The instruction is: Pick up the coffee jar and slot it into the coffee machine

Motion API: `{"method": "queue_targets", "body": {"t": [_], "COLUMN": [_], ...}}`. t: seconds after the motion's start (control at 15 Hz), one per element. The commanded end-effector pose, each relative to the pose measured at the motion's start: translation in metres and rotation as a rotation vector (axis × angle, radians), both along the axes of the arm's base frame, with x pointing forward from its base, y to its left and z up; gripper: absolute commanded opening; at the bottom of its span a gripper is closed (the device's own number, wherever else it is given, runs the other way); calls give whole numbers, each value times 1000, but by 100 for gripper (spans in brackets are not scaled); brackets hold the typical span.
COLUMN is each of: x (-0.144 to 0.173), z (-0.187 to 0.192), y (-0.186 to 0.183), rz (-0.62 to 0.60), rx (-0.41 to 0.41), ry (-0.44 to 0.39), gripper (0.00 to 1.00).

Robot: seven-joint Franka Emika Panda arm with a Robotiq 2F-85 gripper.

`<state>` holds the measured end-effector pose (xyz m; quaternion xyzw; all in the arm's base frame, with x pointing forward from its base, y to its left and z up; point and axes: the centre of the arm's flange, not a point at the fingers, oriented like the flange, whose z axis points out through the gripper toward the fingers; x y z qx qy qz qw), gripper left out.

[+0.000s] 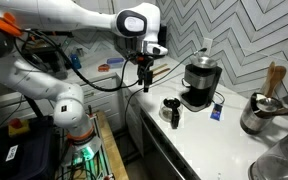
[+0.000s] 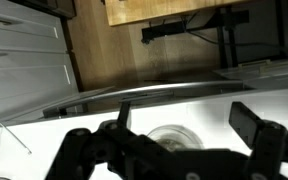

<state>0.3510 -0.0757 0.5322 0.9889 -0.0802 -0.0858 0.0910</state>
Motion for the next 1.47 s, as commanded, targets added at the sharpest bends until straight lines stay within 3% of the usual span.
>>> {"method": "queue_targets", "body": {"t": [0.0,0.4,0.8,0.87,1.4], "x": [33,42,30,26,29], "z": [-4,-10,-31,-24,-25], "y": [-51,-135,-199,-182,-182], "rz": [-160,-468,-768,-674,-672], "rx": [83,142,176,143,142], "ry": [-85,-129,-136,-120,-118], "gripper": [100,100,100,100,100]}}
